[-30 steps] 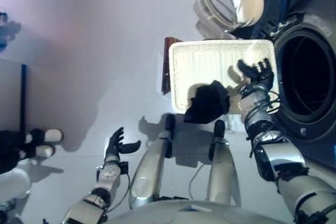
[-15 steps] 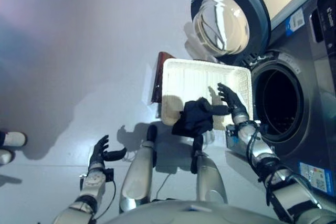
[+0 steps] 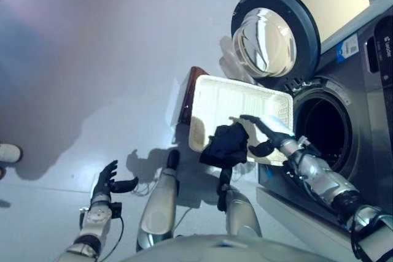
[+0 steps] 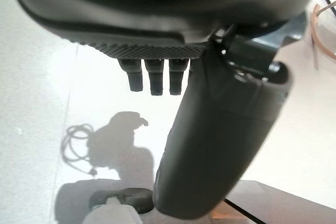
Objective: Pick up the clothes and place them into the washing machine
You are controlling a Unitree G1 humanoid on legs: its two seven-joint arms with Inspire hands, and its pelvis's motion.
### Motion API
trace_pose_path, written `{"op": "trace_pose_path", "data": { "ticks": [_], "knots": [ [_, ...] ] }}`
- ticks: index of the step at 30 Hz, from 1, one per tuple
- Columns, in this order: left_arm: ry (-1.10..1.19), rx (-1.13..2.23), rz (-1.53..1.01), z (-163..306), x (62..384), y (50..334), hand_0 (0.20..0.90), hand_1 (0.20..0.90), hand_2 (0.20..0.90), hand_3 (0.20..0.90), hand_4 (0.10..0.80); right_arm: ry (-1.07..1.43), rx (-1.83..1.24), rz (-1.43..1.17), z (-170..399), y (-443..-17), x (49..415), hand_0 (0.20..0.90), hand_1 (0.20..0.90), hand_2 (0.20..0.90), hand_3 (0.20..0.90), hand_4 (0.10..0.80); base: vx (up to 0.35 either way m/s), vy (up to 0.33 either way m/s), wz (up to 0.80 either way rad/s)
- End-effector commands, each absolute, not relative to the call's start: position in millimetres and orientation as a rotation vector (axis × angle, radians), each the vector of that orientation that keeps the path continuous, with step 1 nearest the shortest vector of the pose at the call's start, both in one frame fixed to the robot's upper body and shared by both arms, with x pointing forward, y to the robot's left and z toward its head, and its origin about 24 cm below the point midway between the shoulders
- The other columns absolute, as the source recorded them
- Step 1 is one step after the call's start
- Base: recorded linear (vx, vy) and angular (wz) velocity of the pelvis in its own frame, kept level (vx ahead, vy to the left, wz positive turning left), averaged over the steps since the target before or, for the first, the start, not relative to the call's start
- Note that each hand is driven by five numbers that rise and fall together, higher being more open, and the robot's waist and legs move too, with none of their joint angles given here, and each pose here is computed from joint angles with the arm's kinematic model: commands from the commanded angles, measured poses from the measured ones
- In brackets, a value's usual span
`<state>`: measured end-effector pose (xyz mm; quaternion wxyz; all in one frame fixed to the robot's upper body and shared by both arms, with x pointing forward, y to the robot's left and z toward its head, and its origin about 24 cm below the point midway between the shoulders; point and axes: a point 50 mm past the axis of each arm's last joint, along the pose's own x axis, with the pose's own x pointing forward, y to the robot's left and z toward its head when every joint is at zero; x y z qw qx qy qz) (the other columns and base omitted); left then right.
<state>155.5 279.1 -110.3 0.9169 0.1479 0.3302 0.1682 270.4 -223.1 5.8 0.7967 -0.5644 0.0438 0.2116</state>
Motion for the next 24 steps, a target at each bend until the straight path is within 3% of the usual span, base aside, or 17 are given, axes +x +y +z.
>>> {"op": "trace_pose_path", "data": {
  "ticks": [1,11,24],
  "knots": [
    [0.623,0.368,0.44,-97.8,150.0,303.9,0.9,0.9,0.9,0.9,0.8,-0.094,-1.252,0.442,27.4,-199.5,286.8,0.9,0.9,0.9,0.9,0.8,0.0,0.0,0.0],
    [0.57,0.343,0.466,-92.5,173.4,293.5,0.9,0.9,0.9,0.9,0.8,-0.068,-1.373,0.371,19.9,-181.3,323.0,0.9,0.9,0.9,0.9,0.8,-0.032,-0.01,0.03],
    [0.368,0.298,0.486,-50.5,248.1,281.1,0.9,0.9,0.9,0.9,0.8,0.047,-1.51,0.092,60.6,-213.6,374.2,0.9,0.9,0.9,0.9,0.8,-0.083,-0.034,0.11]
  ]
}}
